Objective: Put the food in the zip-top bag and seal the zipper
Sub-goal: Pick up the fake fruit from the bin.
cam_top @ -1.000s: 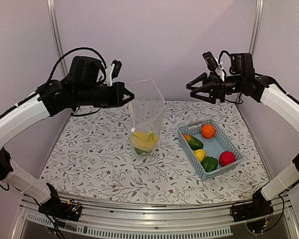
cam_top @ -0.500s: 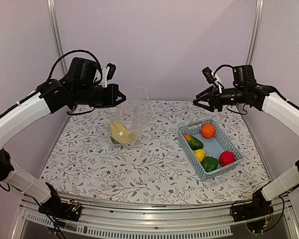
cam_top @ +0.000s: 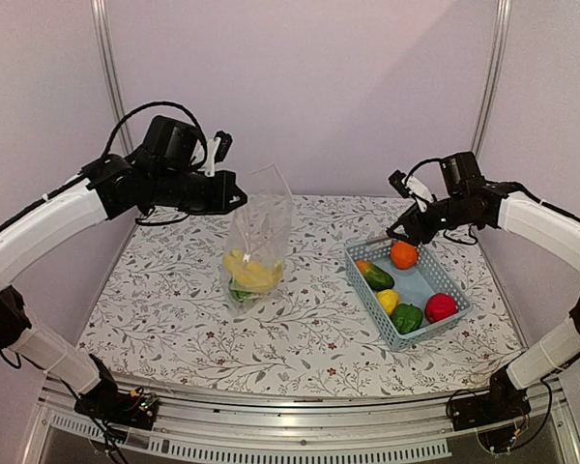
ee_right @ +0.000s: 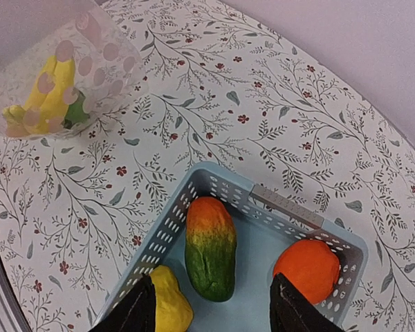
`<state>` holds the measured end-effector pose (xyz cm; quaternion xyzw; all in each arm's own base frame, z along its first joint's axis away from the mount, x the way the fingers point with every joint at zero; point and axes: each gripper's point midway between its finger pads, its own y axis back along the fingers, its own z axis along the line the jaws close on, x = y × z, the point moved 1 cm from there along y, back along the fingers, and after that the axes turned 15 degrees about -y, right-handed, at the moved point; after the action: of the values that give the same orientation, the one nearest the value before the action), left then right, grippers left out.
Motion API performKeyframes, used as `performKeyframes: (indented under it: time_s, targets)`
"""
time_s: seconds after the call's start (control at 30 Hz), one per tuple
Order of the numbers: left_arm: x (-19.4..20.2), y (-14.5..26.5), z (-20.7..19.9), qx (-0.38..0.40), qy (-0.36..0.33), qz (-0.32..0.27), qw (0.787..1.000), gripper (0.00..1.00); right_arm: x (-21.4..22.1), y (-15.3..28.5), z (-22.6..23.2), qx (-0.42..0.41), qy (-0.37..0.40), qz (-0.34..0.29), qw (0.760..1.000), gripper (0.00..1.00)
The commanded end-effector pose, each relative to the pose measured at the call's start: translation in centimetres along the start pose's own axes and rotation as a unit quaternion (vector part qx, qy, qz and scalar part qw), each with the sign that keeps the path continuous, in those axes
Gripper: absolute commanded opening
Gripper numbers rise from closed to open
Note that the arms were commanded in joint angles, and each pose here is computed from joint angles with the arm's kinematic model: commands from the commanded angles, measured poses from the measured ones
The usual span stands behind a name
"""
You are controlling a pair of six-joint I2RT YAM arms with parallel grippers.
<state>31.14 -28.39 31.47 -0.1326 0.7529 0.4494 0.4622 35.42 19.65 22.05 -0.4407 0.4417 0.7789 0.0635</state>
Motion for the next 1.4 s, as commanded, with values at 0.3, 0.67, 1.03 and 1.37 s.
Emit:
performKeyframes:
  time_s: [0.3,0.67,1.03,1.37]
  targets:
    - [-0.7,-0.2,-0.5,0.013,-0.011,-0.003,1.000,0.00,4.8,-3.3,-6.5,0.134,0.023,0.127,0.983,0.56]
    - [-0.9,-0.1,-0.5,0.013,-0.012,-0.008,1.000,0.00,6.1,-5.4,-9.2,0.181,0.023,0.167,0.969,0.66]
    - [-0.5,-0.5,-0.9,0.024,-0.005,-0.004,1.000,0.00,8.3,-7.4,-11.6,0.224,0.024,0.188,0.956,0.74]
    - [0.0,-0.6,-0.9,0.028,0.003,-0.009,1.000,0.00,9.3,-8.2,-12.6,0.244,0.024,0.180,0.953,0.75]
